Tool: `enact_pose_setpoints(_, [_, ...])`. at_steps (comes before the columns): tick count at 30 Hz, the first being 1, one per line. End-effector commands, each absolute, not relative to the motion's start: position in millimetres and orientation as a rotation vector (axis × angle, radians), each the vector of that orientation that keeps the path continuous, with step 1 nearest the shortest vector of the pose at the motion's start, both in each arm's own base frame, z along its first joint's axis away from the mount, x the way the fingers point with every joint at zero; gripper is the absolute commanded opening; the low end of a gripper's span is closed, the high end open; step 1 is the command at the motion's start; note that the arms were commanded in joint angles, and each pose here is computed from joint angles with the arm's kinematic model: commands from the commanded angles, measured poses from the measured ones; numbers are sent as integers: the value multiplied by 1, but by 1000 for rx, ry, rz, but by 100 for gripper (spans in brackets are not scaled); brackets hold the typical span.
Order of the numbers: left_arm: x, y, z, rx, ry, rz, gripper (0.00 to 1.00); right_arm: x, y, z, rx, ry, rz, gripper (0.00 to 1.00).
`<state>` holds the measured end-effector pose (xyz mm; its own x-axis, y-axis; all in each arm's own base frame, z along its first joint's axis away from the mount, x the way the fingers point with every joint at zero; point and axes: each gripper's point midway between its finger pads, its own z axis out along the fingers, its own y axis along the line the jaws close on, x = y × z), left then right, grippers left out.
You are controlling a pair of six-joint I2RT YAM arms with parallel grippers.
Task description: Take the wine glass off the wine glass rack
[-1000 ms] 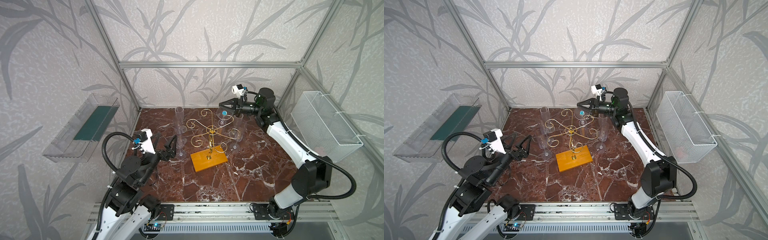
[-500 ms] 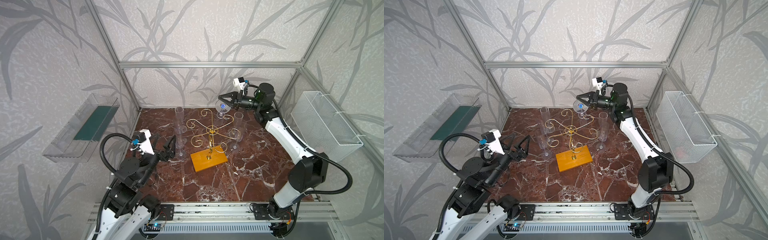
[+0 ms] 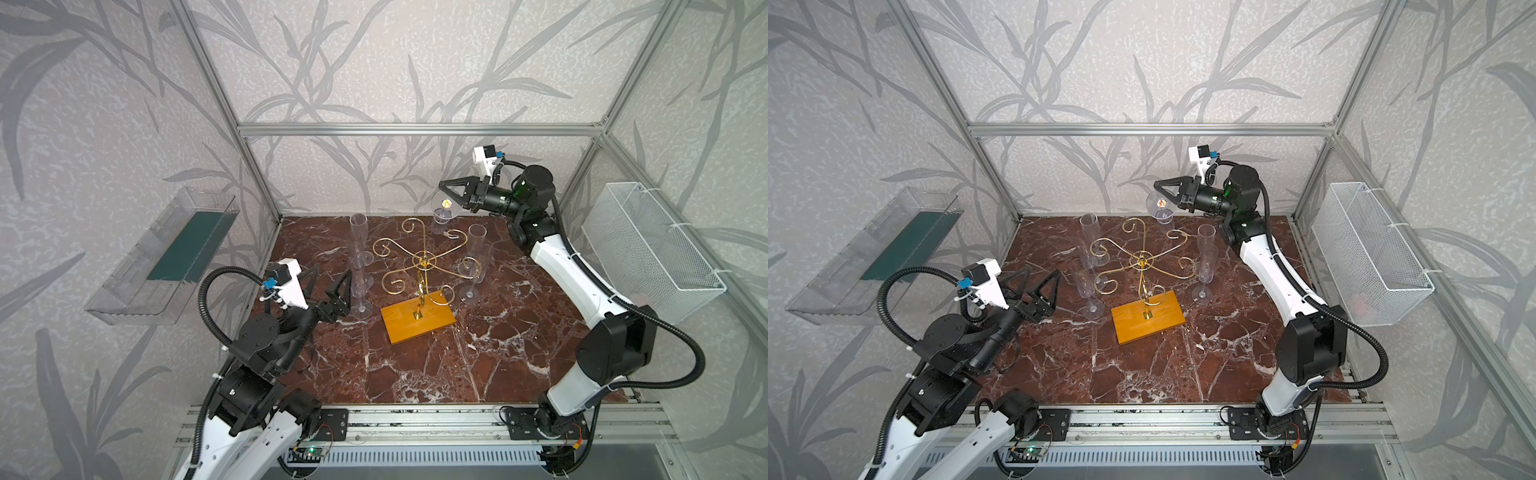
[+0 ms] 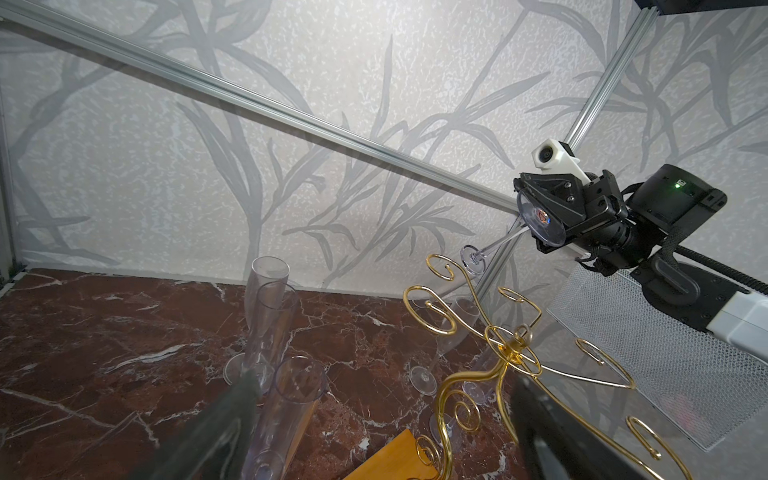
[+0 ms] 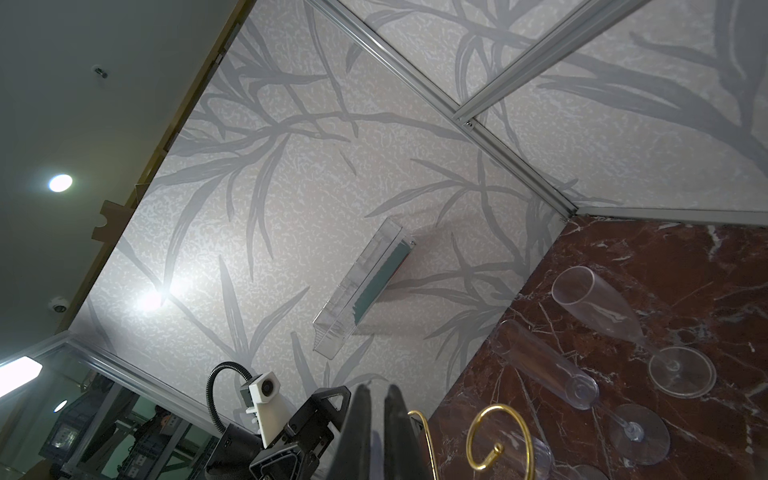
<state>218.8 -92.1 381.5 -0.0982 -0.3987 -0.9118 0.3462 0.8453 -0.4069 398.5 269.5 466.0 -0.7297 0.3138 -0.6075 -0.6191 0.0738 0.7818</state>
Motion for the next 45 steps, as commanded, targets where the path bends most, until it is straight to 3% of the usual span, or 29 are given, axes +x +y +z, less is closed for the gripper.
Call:
enact_pose_setpoints(1, [215,-96,401,-86,1502,-734,96,369,259,518,-443,1455,1643,0])
enact_pose_setpoints(18, [221,-147,455,-73,1484,-1152,94,305,236,557,-661,1152,1365,0])
enact_pose_setpoints(36, [223,-198,507,41,1489,-1507,94,203,267,542,-1060,907,1026,0])
enact_pose_setpoints(45, [222,-224,515,138,1481,-1623,93,173,278,527,-1189,799,887,0])
